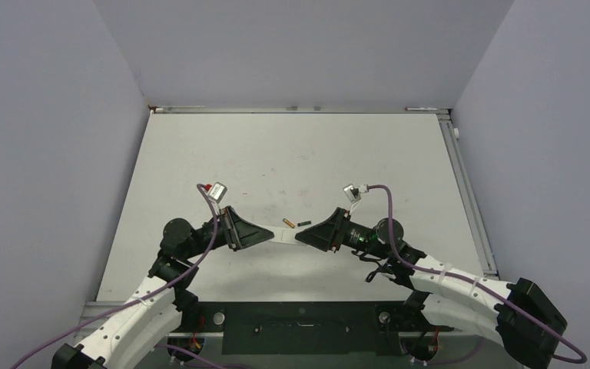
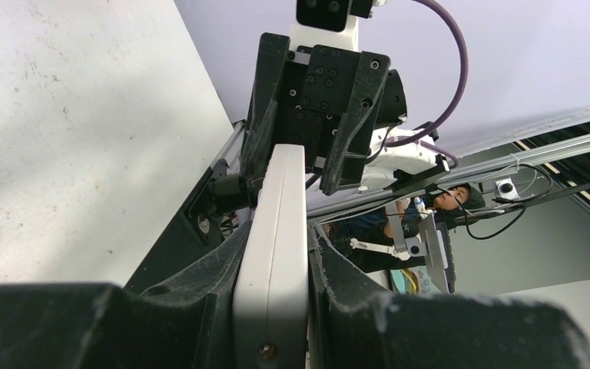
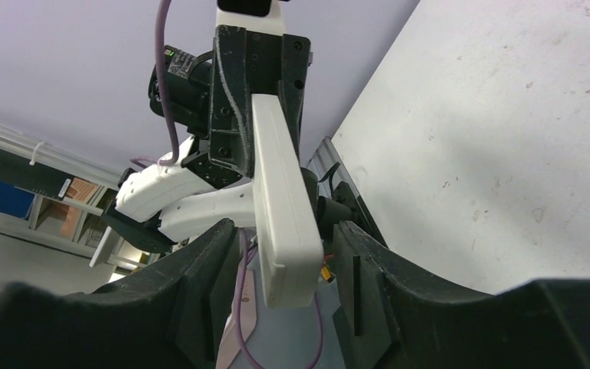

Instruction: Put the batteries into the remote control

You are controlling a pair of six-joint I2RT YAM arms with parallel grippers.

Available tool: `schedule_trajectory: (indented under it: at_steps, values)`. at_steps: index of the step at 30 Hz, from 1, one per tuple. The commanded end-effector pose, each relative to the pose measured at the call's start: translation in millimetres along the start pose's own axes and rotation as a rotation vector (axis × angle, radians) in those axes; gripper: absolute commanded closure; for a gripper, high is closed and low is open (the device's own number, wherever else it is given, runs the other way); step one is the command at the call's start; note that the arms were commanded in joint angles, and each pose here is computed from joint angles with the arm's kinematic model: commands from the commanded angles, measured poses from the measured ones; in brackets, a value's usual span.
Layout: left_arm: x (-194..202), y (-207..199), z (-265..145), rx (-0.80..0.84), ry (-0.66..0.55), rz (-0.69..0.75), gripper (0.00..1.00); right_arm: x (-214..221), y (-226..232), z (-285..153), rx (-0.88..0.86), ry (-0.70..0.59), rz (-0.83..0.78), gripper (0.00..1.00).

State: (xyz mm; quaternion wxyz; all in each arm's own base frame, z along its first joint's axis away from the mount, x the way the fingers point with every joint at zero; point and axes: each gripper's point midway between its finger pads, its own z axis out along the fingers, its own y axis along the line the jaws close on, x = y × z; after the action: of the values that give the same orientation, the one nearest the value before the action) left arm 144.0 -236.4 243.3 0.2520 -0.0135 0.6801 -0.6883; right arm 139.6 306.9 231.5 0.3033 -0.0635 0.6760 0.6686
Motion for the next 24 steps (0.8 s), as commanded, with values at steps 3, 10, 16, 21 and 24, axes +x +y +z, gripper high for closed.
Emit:
schedule_trajectory:
  at_steps: [3, 10, 16, 21, 24]
  values:
    - [-6.0, -11.8, 0.4, 0.054, -0.025, 0.038, 1.0, -9.4, 24.8, 4.5, -0.103, -0.045, -0.026, 0.53]
    - [-6.2, -11.9, 0.4, 0.058, -0.026, 0.04, 1.0, -6.9, 26.5, 8.0, -0.113, -0.039, -0.022, 0.57]
    - [-4.2, -11.9, 0.0, 0.059, -0.017, 0.038, 1.0, -7.8, 27.6, 8.5, -0.115, -0.047, -0.02, 0.65]
    - [-2.9, -11.1, -0.8, 0.059, -0.012, 0.036, 1.0, -9.0, 29.2, 6.7, -0.119, -0.057, -0.02, 0.76]
    - [-2.3, -10.0, -1.1, 0.057, -0.012, 0.034, 1.0, -8.9, 29.8, 5.0, -0.123, -0.061, -0.018, 0.87]
